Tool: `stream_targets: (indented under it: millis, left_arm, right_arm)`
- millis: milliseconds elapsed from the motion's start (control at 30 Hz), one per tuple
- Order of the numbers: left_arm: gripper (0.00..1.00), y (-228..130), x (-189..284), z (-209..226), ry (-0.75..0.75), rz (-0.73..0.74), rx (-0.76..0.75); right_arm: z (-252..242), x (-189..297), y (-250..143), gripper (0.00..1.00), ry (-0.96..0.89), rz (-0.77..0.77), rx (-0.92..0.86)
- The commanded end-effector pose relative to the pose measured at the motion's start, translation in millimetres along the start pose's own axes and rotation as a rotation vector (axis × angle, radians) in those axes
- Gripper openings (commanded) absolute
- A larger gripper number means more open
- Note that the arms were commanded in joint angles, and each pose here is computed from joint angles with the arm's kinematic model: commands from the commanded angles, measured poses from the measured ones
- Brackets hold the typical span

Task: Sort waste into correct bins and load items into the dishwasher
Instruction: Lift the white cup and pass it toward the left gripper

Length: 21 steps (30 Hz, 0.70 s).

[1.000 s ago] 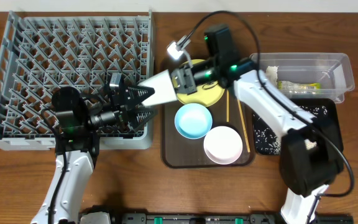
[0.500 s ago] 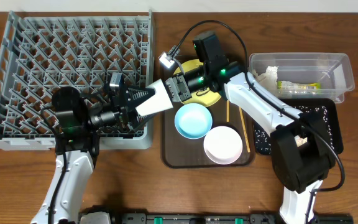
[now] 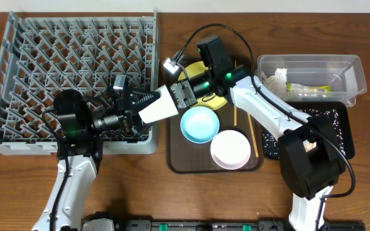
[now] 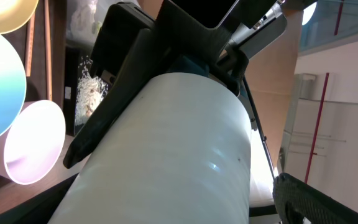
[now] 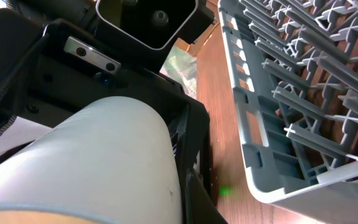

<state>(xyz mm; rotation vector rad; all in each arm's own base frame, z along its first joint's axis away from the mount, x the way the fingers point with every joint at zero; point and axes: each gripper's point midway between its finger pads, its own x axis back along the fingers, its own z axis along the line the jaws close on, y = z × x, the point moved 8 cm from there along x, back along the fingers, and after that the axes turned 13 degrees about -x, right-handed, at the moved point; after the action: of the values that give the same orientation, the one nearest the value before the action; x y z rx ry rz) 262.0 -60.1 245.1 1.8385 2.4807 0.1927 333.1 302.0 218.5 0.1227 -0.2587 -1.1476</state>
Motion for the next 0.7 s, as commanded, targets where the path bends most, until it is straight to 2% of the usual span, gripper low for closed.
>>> stream_targets:
  millis: [0,100,333,533,667]
  left_arm:
    - [0.90,1.5,0.9,-4.2,-0.008,0.013,-0.041]
    - [0.81,2.2,0.9,-4.0,-0.006,0.006,-0.040]
    - [0.50,2.9,0.9,-3.8,-0.003,-0.002,-0.041]
    - [0.36,4.6,0.9,-3.3,0.003,-0.020,-0.071]
    - [0.32,8.5,2.1,-9.1,-0.003,-0.046,-0.141]
  right_arm:
    - [2.9,-6.0,-5.0,0.01,0.030,0.031,0.008]
    - [2.8,-6.0,-5.2,0.01,0.030,0.032,0.006]
    - [2.8,-6.0,-5.2,0.02,0.030,0.032,0.006]
    - [2.1,-1.7,-3.3,0.34,0.028,0.021,0.010]
    - [-3.0,19.7,3.5,0.58,0.007,-0.034,0.006]
